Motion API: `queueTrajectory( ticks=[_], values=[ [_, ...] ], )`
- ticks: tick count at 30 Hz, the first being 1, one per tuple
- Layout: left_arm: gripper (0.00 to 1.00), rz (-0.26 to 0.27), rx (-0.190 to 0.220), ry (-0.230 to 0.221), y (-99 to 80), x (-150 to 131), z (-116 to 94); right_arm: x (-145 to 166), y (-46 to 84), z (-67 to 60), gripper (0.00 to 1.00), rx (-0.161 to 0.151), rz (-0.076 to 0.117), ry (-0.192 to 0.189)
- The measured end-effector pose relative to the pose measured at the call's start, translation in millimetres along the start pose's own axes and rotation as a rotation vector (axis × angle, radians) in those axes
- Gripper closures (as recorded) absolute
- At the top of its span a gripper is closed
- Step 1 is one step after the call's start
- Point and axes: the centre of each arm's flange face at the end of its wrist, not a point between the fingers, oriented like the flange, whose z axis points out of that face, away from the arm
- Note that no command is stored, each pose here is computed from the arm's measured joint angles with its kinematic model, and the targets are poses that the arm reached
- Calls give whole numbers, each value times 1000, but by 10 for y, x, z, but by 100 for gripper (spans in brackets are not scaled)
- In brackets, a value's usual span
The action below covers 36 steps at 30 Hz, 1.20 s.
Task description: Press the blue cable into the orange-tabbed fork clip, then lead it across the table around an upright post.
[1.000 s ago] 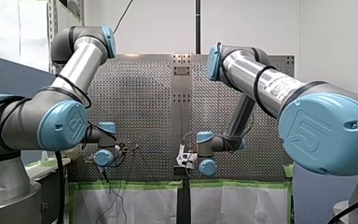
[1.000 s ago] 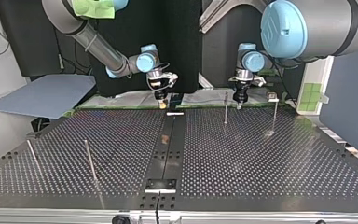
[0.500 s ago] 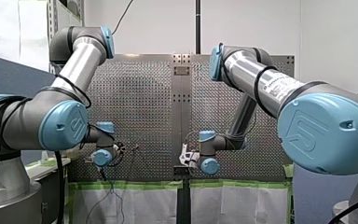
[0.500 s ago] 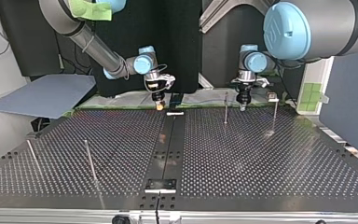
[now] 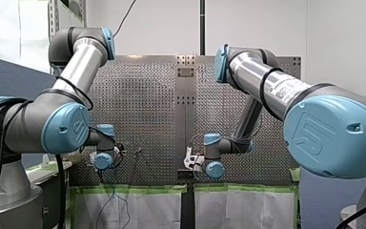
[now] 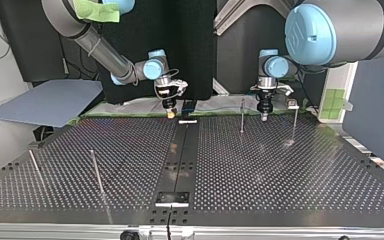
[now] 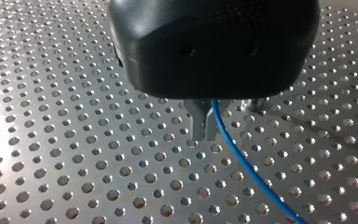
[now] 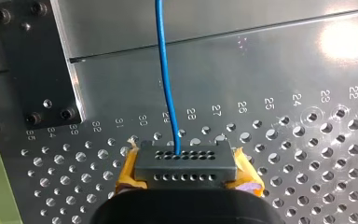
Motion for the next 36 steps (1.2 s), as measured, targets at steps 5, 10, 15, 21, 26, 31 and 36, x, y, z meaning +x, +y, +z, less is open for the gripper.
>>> queueTrajectory(
  ticks=[5, 10, 15, 21, 26, 31, 36],
  values=[
    [36, -35, 2, 29, 5, 27, -25, -3, 0, -3, 100, 0, 0, -3],
    [0, -22, 9, 82, 12, 73, -73, -5, 0, -5, 100, 0, 0, -6],
    [0, 6, -35, 125, 49, 114, -135, -9, -3, -9, 100, 0, 0, -8],
    [0, 57, -79, 180, 83, 159, -212, -11, -9, -12, 100, 1, 0, -10],
    [0, 84, -56, 236, 64, 202, -268, -16, -25, -17, 100, 3, 0, -12],
    [0, 83, -25, 298, 43, 248, -346, -20, -20, -21, 100, 1, -1, -16],
    [0, 72, -5, 381, 56, 318, -527, -21, -3, -22, 100, -2, -1, -19]
  ],
)
